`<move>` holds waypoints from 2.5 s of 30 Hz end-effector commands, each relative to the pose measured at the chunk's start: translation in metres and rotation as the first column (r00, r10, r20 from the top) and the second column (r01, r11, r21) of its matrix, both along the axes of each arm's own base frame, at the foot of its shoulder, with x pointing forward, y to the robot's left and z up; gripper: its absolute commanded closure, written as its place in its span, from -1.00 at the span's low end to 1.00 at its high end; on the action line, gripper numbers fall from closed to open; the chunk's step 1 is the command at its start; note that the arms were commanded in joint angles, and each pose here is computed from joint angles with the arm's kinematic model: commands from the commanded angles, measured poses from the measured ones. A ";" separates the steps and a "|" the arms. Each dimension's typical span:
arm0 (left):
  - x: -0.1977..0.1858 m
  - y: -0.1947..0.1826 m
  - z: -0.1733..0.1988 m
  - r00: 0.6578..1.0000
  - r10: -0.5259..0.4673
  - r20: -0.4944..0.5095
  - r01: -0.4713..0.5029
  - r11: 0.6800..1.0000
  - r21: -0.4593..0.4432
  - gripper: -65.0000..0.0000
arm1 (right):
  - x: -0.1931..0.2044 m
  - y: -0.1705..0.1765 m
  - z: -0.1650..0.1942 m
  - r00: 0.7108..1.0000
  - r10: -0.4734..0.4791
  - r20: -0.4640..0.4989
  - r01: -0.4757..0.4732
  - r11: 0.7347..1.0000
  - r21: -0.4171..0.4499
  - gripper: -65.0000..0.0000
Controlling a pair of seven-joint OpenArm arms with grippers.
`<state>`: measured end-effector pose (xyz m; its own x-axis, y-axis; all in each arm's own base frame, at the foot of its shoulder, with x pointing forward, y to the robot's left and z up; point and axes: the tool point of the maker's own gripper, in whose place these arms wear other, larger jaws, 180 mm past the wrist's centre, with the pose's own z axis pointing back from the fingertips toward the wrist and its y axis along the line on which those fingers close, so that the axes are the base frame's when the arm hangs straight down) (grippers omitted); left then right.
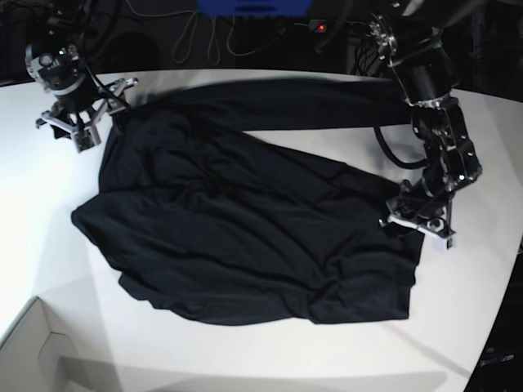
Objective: Layout the t-shirt on the table in an organized manner, then fold the t-shirt properly
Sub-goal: 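Release the sleeve, move the left gripper to the shirt side and smooth it, then grasp the shirt edge corners with both grippers and pull them apart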
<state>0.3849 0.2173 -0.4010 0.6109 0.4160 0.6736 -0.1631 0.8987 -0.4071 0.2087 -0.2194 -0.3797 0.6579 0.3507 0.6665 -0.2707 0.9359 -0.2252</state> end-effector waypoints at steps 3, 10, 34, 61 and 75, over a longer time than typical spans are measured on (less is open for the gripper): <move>0.000 0.003 0.009 0.999 -0.005 0.033 0.005 1.000 0.019 0.40 | 0.005 -0.001 0.009 0.999 0.005 0.036 -0.005 1.000 -0.002 -0.20; -0.018 0.003 -0.001 1.000 -0.019 -0.004 0.019 1.000 0.019 0.99 | 0.011 0.000 0.012 0.999 0.007 0.051 -0.007 1.000 0.001 -0.20; -0.132 0.063 0.052 0.997 0.077 0.029 -0.081 0.971 0.224 1.00 | 0.012 0.000 0.013 0.998 0.007 0.055 -0.007 1.000 0.001 -0.20; -0.166 0.095 0.042 0.994 0.103 0.020 -0.105 0.972 0.210 0.98 | 0.057 -0.004 0.034 0.988 0.004 0.156 -0.005 1.000 0.005 -0.20; -0.156 0.095 0.047 0.993 0.106 0.045 -0.112 0.973 0.202 0.98 | 0.079 -0.018 -0.043 0.998 -0.067 -0.018 0.068 0.988 0.142 0.57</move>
